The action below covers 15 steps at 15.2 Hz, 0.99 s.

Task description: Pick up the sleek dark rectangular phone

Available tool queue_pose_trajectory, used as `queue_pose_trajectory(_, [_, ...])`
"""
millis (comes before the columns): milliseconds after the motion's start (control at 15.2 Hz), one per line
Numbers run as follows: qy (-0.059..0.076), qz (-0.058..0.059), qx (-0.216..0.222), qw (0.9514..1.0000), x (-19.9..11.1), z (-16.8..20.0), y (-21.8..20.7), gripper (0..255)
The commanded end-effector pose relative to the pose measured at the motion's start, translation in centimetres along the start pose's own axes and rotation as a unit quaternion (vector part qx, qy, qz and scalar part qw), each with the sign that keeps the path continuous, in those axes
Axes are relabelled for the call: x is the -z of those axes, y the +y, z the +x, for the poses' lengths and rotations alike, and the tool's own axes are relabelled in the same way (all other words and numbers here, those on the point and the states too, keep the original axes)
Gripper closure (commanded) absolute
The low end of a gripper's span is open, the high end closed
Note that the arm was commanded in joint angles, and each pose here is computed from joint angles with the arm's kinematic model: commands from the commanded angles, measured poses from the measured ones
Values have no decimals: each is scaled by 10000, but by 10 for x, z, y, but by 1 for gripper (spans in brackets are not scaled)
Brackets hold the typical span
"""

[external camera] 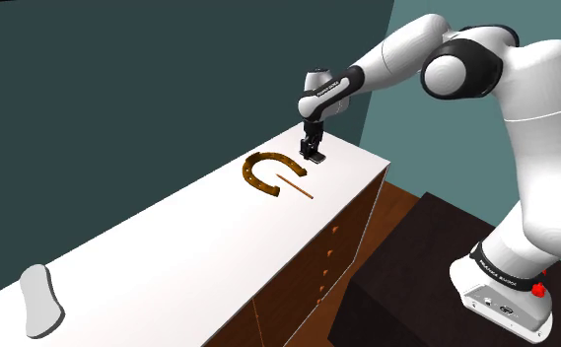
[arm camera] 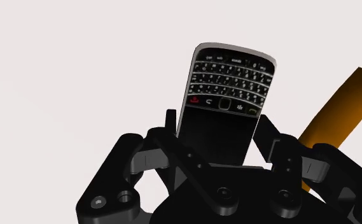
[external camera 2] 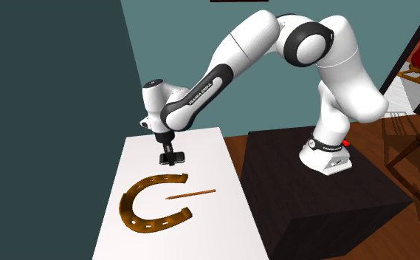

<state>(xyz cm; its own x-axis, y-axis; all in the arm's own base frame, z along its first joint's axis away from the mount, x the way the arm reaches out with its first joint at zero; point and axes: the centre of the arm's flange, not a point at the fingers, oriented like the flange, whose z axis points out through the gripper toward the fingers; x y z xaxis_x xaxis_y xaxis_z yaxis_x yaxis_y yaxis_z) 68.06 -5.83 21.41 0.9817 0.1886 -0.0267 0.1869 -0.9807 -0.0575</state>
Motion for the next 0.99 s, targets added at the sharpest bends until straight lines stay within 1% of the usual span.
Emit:
queue_pose_trajectory(0, [-1,0,0,10000,10,-1,-1,255])
queue_pose_trajectory(792, [-1,0,0,10000,73,-3,-4,255])
queue_pose_trajectory(924, [-1,0,0,10000,74,-3,-5,255])
